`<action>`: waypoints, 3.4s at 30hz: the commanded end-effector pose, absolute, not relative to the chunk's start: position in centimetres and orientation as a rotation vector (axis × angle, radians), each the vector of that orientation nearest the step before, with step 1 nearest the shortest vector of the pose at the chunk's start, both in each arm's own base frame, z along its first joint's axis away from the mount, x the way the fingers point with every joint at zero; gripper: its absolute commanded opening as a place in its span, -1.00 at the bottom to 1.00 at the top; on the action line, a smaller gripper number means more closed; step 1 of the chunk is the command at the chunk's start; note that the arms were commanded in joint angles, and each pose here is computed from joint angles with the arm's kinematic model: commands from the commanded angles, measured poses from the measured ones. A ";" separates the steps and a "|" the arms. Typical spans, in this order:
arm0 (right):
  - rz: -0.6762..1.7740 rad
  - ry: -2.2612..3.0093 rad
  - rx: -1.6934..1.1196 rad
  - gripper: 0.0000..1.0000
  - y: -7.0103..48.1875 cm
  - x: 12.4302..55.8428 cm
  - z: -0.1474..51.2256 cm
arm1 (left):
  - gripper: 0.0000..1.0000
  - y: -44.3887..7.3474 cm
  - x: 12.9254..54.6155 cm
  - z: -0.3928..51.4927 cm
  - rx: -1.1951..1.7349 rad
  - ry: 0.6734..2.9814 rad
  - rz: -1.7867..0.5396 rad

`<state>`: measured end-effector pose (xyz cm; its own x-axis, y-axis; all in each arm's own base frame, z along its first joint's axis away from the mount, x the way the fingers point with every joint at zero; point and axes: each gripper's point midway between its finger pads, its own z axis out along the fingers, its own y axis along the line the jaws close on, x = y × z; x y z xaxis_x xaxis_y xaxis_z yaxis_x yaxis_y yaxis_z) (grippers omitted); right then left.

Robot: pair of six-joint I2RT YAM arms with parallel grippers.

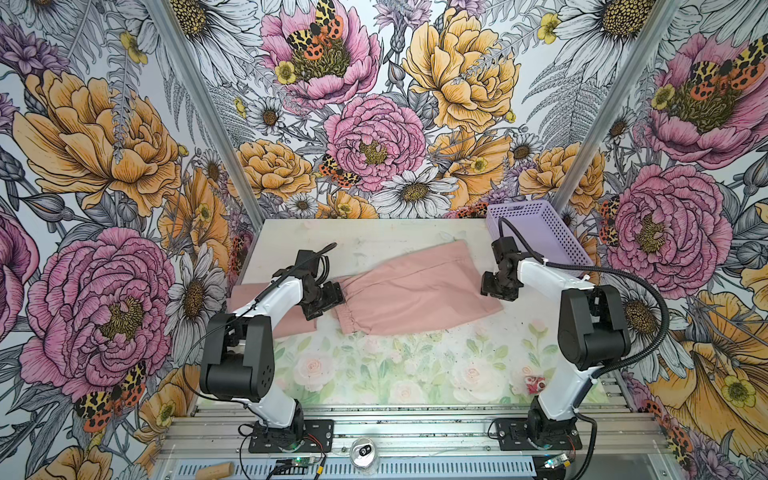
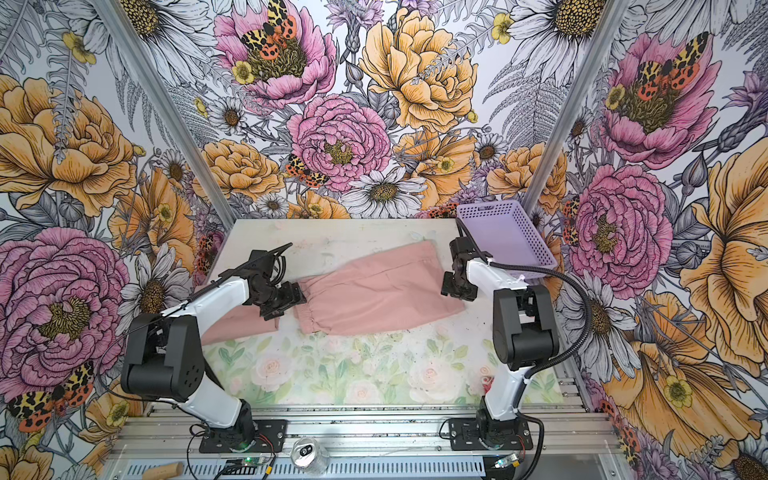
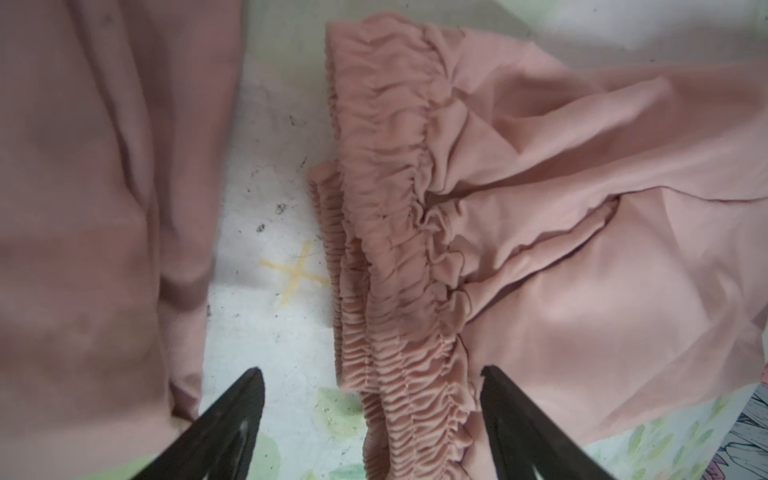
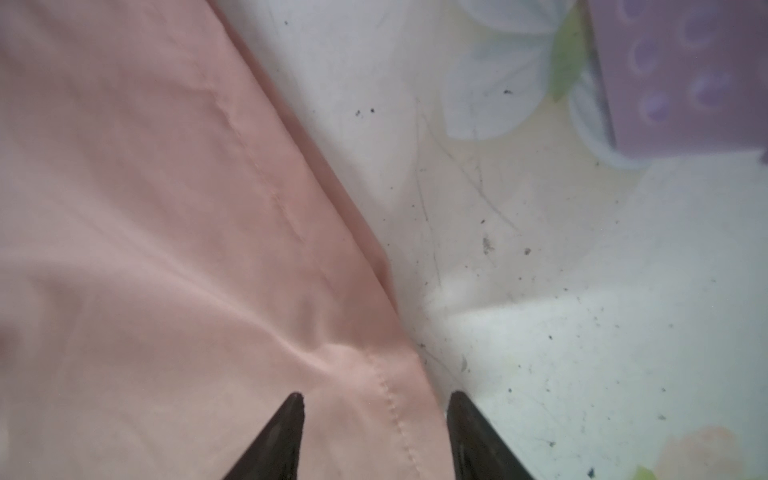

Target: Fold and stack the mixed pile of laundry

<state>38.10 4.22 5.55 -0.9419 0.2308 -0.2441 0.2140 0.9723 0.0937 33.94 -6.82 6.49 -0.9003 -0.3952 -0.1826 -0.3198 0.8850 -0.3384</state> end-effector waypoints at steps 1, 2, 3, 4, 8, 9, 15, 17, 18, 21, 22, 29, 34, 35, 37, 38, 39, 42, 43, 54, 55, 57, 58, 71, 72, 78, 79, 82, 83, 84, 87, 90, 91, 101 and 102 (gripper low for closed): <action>0.126 2.815 0.319 0.16 4.8 38.6 7.7 | 0.59 -6.9 35.2 6.0 -0.568 2.748 -0.465; 0.128 2.812 0.316 0.16 4.8 38.6 7.8 | 0.57 -6.9 35.2 5.6 -0.575 2.754 -0.465; 0.130 2.812 0.313 0.16 4.8 38.5 7.9 | 0.55 -7.0 35.3 5.4 -0.578 2.754 -0.465; 0.133 2.810 0.311 0.16 4.9 38.6 7.9 | 0.53 -7.2 35.3 5.1 -0.579 2.755 -0.466; 0.149 2.800 0.307 0.17 5.1 38.8 8.3 | 0.38 -7.6 35.1 4.0 -0.598 2.757 -0.481; 0.150 2.796 0.308 0.17 5.1 38.9 8.5 | 0.36 -7.7 35.0 3.7 -0.602 2.759 -0.483; 0.157 2.786 0.303 0.18 5.2 39.1 8.9 | 0.13 -9.4 34.5 1.9 -0.611 2.784 -0.513; 0.159 2.787 0.305 0.18 5.2 39.1 8.9 | 0.04 -9.7 34.1 1.3 -0.618 2.797 -0.515; 0.161 2.786 0.305 0.18 5.2 39.1 8.9 | -0.02 -9.8 33.8 1.0 -0.621 2.806 -0.515; 0.161 2.789 0.305 0.19 5.2 38.9 8.8 | -0.26 -9.8 33.0 -0.1 -0.635 2.838 -0.502; 0.162 2.787 0.304 0.19 5.3 38.9 8.9 | -0.35 -9.7 32.7 -0.5 -0.634 2.847 -0.493; 0.186 2.785 0.294 0.20 5.8 38.8 9.1 | -0.82 -10.0 33.0 -0.7 -0.599 2.867 -0.495; 0.210 2.785 0.278 0.21 6.5 38.6 9.3 | -1.00 -10.4 34.3 -0.2 -0.528 2.881 -0.482; 0.213 2.785 0.277 0.22 6.5 38.5 9.3 | -1.00 -10.6 34.6 0.0 -0.508 2.885 -0.480; 0.218 2.778 0.274 0.22 6.5 38.4 9.7 | -1.00 -10.6 35.4 0.9 -0.473 2.882 -0.466; 0.224 2.774 0.271 0.23 6.6 38.4 9.9 | -1.00 -10.5 35.7 1.4 -0.450 2.883 -0.455; 0.232 2.773 0.271 0.23 6.7 38.3 9.9 | -1.00 -10.4 36.0 1.9 -0.434 2.886 -0.443; 0.286 2.761 0.260 0.23 7.5 38.2 10.6 | -1.00 -9.7 36.6 4.5 -0.355 2.892 -0.392; 0.306 2.753 0.247 0.23 8.0 38.3 10.9 | -1.00 -9.3 36.8 5.5 -0.334 2.890 -0.371; 0.738 2.661 -0.008 0.23 22.2 40.0 11.8 | -1.00 -6.0 36.0 16.6 -0.222 2.850 -0.270; 0.773 2.650 -0.034 0.23 23.8 40.3 11.7 | -1.00 -6.0 35.8 17.2 -0.222 2.846 -0.275; 0.845 2.629 -0.067 0.22 26.6 41.0 11.5 | -1.00 -6.1 35.6 18.3 -0.221 2.836 -0.286; 0.877 2.619 -0.082 0.22 28.0 41.2 11.4 | -1.00 -6.2 35.4 18.6 -0.224 2.835 -0.290; 1.035 2.590 -0.146 0.07 34.8 42.8 11.1 | -1.00 -6.1 34.5 18.9 -0.259 2.832 -0.336; 1.053 2.605 -0.155 -0.01 35.5 42.4 10.5 | -1.00 -6.1 34.4 19.1 -0.267 2.827 -0.344; 1.163 2.680 -0.223 -0.37 40.6 39.4 6.9 | -1.00 -6.5 34.2 20.6 -0.271 2.800 -0.366; 1.180 2.684 -0.245 -0.41 41.6 38.9 6.5 | -1.00 -6.6 34.1 21.1 -0.268 2.793 -0.369; 1.244 2.683 -0.316 -0.42 45.3 37.6 5.8 | -1.00 -7.5 34.2 22.5 -0.240 2.780 -0.371; 1.262 2.676 -0.338 -0.43 46.5 37.3 5.8 | -1.00 -7.9 34.2 22.8 -0.229 2.779 -0.374; 1.279 2.665 -0.354 -0.42 47.4 37.3 6.0 | -1.00 -8.4 34.3 23.2 -0.221 2.773 -0.385; 1.285 2.640 -0.325 -0.36 47.1 38.4 7.0 | -1.00 -9.7 34.5 23.8 -0.215 2.770 -0.421; 1.255 2.633 -0.250 -0.27 42.9 39.5 8.7 | -1.00 -10.5 34.6 23.6 -0.209 2.783 -0.432; 1.245 2.634 -0.234 -0.25 41.2 39.7 9.2 | -1.00 -10.8 34.6 23.5 -0.207 2.789 -0.437; 1.075 2.784 -0.141 -0.20 27.5 36.4 7.2 | -1.00 -14.8 35.5 22.7 -0.173 2.827 -0.450; 1.065 2.797 -0.136 -0.20 27.0 36.0 6.7 | -1.00 -15.4 35.6 22.7 -0.168 2.829 -0.453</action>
